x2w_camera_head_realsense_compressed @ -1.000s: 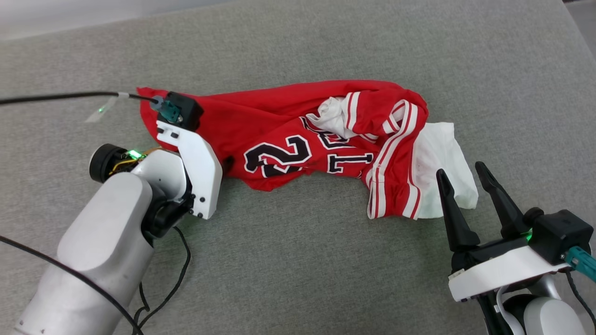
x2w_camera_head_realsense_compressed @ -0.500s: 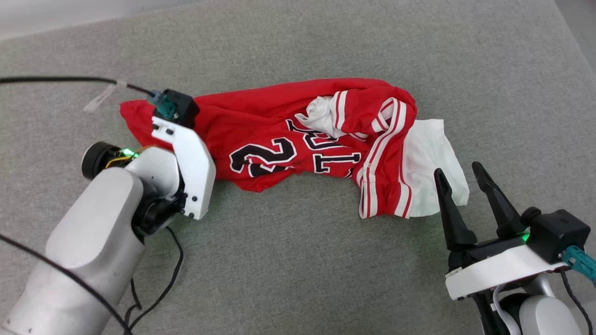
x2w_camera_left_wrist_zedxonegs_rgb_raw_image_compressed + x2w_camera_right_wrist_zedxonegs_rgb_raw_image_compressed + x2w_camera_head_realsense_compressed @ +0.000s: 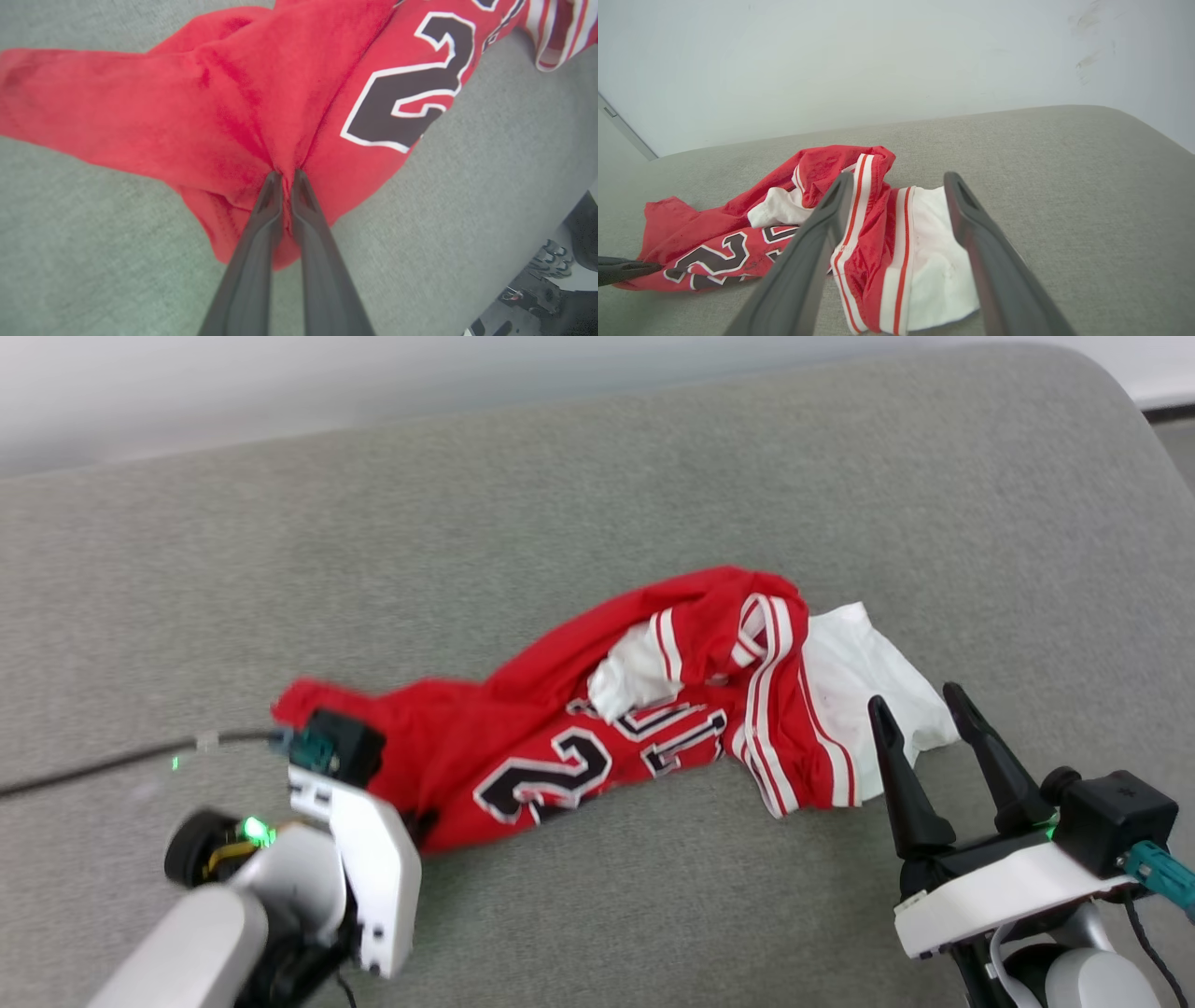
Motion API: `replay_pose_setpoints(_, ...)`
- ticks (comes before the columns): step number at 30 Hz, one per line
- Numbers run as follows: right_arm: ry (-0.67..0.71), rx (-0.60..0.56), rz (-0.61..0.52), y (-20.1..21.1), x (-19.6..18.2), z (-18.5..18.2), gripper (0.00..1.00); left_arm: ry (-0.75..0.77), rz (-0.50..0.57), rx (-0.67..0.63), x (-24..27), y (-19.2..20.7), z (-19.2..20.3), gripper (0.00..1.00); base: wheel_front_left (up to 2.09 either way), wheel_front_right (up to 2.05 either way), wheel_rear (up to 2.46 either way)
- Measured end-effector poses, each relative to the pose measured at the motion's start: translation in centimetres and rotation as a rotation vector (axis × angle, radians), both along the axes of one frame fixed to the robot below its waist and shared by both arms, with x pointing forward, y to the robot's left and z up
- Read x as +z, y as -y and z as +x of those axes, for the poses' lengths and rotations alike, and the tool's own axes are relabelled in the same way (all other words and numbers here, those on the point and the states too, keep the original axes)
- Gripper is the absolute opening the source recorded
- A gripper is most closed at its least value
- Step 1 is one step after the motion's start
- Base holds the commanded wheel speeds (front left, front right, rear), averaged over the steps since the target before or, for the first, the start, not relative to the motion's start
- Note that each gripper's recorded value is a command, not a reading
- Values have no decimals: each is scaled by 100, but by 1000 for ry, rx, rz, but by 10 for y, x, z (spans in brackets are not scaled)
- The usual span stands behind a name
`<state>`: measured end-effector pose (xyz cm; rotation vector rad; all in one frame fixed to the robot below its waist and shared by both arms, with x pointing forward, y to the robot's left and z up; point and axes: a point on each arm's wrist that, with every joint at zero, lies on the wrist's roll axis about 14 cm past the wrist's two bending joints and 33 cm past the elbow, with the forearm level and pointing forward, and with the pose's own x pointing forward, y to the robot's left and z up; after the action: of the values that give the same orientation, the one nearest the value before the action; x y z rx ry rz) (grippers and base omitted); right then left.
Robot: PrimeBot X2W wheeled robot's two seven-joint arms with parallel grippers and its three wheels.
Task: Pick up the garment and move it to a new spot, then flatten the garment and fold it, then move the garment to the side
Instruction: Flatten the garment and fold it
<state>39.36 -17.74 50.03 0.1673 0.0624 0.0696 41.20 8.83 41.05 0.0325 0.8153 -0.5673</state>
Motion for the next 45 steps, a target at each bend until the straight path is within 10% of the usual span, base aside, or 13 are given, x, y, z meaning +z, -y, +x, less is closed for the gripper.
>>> replay_pose_setpoints(14, 41, 139, -3, -43, 25, -5, 100, -146, -139, 323, -17, -32, -112, 0, 0, 0, 0)
replay_pose_setpoints(15, 45, 143, -3, -45, 27, -5, 100, -145, -155, 330, -16, -29, -113, 28, 0, 0, 0)
replay_pose_setpoints(16, 46, 145, -2, -45, 27, -7, 100, -130, -168, 339, -15, -28, -113, 100, 0, 0, 0)
replay_pose_setpoints(30, 70, 130, -16, -38, 42, -22, 100, 445, -297, 343, 88, -15, -39, 100, 0, 0, 0)
replay_pose_setpoints(45, 8, 81, -6, -23, 22, -18, 100, 131, -163, -119, 37, 69, -36, 100, 0, 0, 0)
